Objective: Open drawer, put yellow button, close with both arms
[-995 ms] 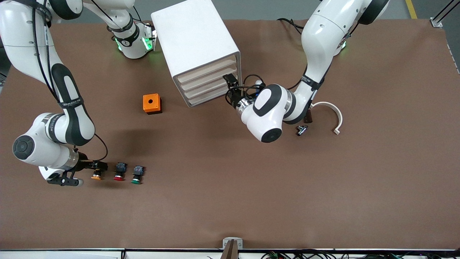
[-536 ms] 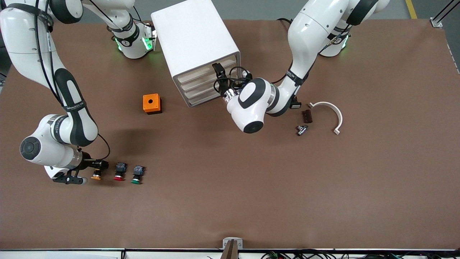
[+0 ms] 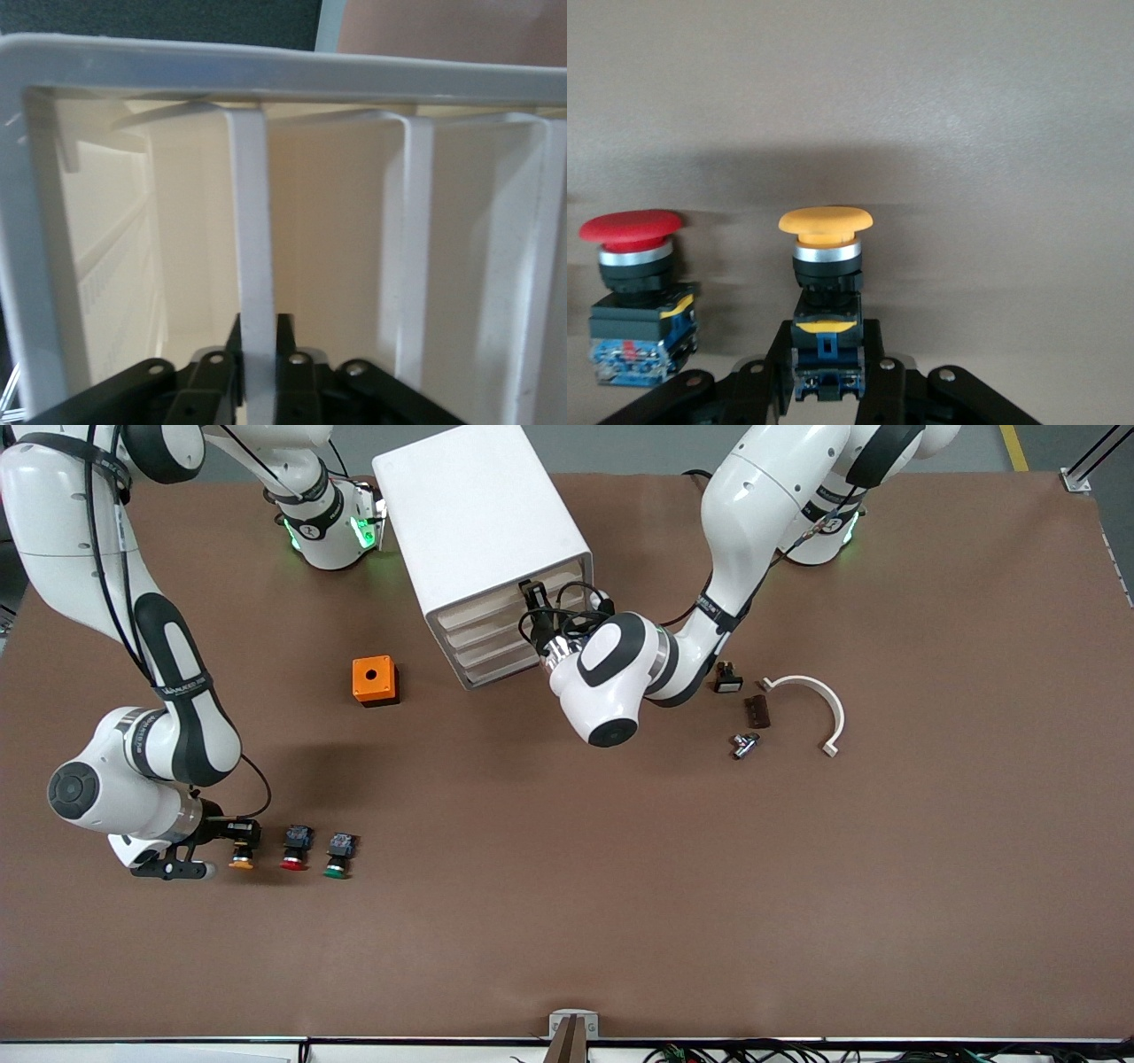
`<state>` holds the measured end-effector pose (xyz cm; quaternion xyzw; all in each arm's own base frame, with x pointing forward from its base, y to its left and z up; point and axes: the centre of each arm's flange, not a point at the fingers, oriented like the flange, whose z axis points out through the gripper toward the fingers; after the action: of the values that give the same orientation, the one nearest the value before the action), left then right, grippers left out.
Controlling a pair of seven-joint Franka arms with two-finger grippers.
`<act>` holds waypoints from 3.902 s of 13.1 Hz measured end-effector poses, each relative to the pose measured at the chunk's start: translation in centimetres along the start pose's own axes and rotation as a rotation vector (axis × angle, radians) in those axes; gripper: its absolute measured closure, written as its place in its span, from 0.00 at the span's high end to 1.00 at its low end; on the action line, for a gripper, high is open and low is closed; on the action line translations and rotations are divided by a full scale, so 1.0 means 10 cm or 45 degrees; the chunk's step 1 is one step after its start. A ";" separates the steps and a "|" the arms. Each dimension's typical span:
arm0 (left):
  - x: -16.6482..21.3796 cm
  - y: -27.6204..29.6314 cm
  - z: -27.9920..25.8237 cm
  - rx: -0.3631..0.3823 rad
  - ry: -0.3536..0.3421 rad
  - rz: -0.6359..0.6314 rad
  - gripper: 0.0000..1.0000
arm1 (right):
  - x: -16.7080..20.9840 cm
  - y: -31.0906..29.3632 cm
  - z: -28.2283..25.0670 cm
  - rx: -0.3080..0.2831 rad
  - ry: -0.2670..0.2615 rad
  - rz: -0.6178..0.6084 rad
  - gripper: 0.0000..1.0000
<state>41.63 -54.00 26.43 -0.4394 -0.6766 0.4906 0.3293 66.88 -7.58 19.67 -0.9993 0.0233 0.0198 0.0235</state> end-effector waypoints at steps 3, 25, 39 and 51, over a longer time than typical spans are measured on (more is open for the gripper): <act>0.05 0.05 -0.17 0.001 -0.030 -0.007 0.10 | 0.04 -0.15 -0.34 0.011 -0.059 -0.004 0.33; 1.46 0.28 -3.09 -0.666 -0.211 0.271 1.00 | -1.60 -3.86 -2.57 0.014 -0.399 1.217 0.33; 2.01 -0.60 -3.50 -0.963 0.688 1.098 1.00 | -2.60 -5.28 -1.99 0.118 -0.196 1.505 0.33; 1.65 -0.64 -3.36 -0.886 1.250 1.797 1.00 | -1.47 -3.98 -2.69 0.098 -0.068 1.061 1.00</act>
<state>62.80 -27.15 42.95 -0.9821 -0.1463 0.1056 0.0534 55.17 31.47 48.95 -0.9019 0.4256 0.0527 0.0515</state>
